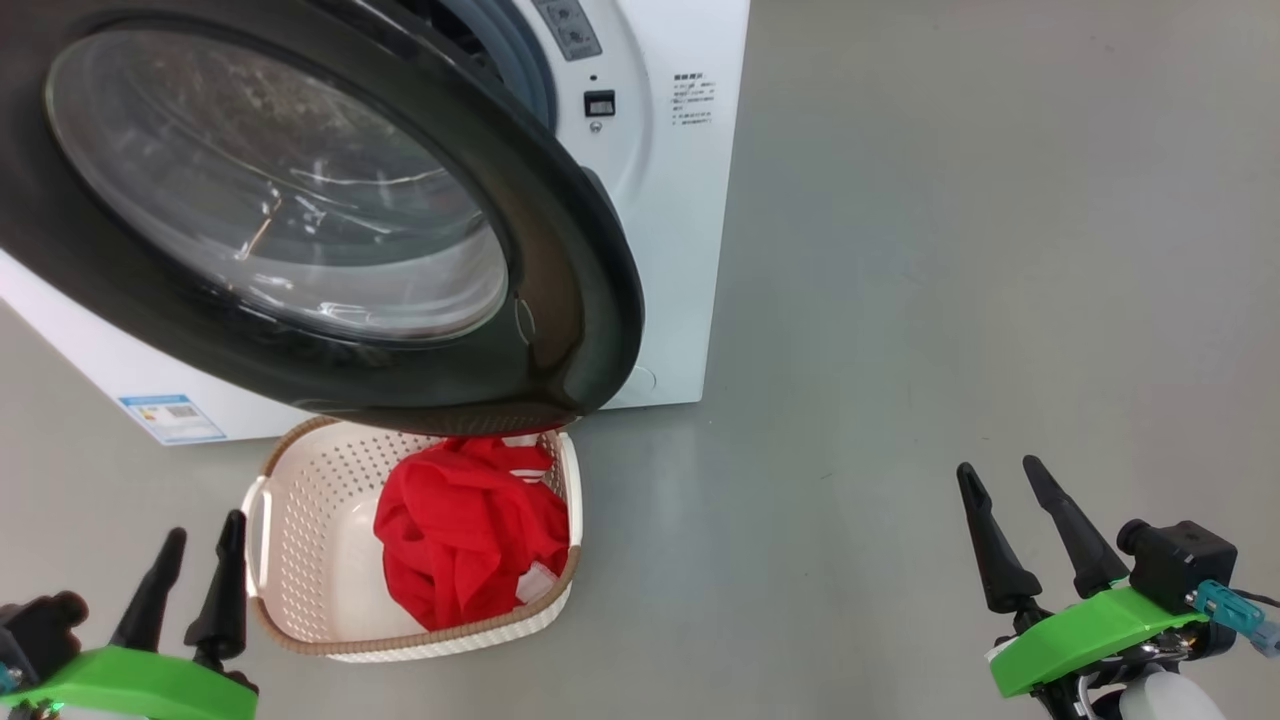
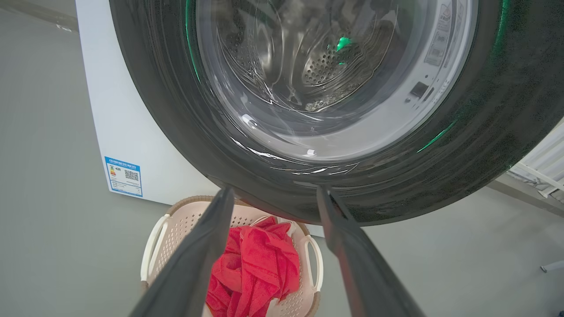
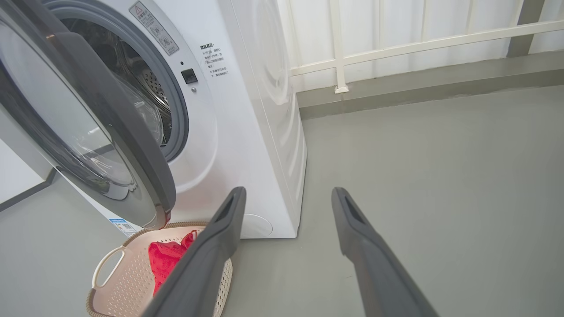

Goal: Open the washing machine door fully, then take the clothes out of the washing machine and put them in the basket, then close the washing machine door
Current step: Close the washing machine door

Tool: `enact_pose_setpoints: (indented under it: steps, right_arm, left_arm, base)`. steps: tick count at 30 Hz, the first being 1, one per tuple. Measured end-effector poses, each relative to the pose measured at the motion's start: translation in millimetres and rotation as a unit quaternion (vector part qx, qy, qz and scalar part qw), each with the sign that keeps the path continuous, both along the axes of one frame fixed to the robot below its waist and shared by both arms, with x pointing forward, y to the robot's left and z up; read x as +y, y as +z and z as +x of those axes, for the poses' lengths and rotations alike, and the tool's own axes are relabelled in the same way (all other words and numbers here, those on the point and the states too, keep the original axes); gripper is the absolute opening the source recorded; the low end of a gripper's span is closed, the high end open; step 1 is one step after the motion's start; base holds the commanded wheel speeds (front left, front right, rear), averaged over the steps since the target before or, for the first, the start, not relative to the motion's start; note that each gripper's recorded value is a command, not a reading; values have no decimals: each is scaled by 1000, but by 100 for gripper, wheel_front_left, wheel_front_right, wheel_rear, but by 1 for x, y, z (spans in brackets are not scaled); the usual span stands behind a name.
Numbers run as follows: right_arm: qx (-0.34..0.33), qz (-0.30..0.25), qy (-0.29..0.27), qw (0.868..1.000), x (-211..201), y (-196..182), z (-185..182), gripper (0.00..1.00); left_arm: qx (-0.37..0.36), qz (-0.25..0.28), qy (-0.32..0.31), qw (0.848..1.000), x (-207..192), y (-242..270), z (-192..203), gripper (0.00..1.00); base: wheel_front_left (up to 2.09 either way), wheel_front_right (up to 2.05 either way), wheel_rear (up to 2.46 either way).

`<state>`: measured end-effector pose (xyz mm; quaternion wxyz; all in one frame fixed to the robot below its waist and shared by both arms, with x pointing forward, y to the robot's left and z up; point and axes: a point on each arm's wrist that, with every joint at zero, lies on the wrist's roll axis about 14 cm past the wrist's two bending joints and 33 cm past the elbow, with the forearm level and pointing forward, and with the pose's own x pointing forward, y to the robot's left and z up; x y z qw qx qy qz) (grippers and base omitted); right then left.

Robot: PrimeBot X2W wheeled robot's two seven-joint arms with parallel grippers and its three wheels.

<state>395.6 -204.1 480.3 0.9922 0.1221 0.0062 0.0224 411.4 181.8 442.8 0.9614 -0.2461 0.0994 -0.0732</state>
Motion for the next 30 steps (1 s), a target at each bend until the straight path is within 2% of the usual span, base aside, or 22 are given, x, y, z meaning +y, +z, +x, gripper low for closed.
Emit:
enact_pose_setpoints:
  steps: [3, 4, 14, 30]
  right_arm:
    - [-3, 0, -3, 1000, -2, 2, -1, 100]
    - [-7, -1, -6, 1000, -4, 5, -2, 100]
    - [-15, 0, -10, 1000, -7, 10, -1, 100]
    - [-7, 3, -5, 1000, -2, 4, 0, 100]
  left_arm:
    - [-14, 14, 8, 1000, 1, 4, -1, 100]
    - [-24, 35, 10, 999, 1, 5, -6, 100]
    - [-74, 115, 36, 990, 0, 23, -13, 100]
    - [-51, 141, 50, 987, -5, 6, -29, 100]
  base:
    - [0, 0, 0]
    - [0, 0, 0]
    - [0, 0, 0]
    - [0, 0, 0]
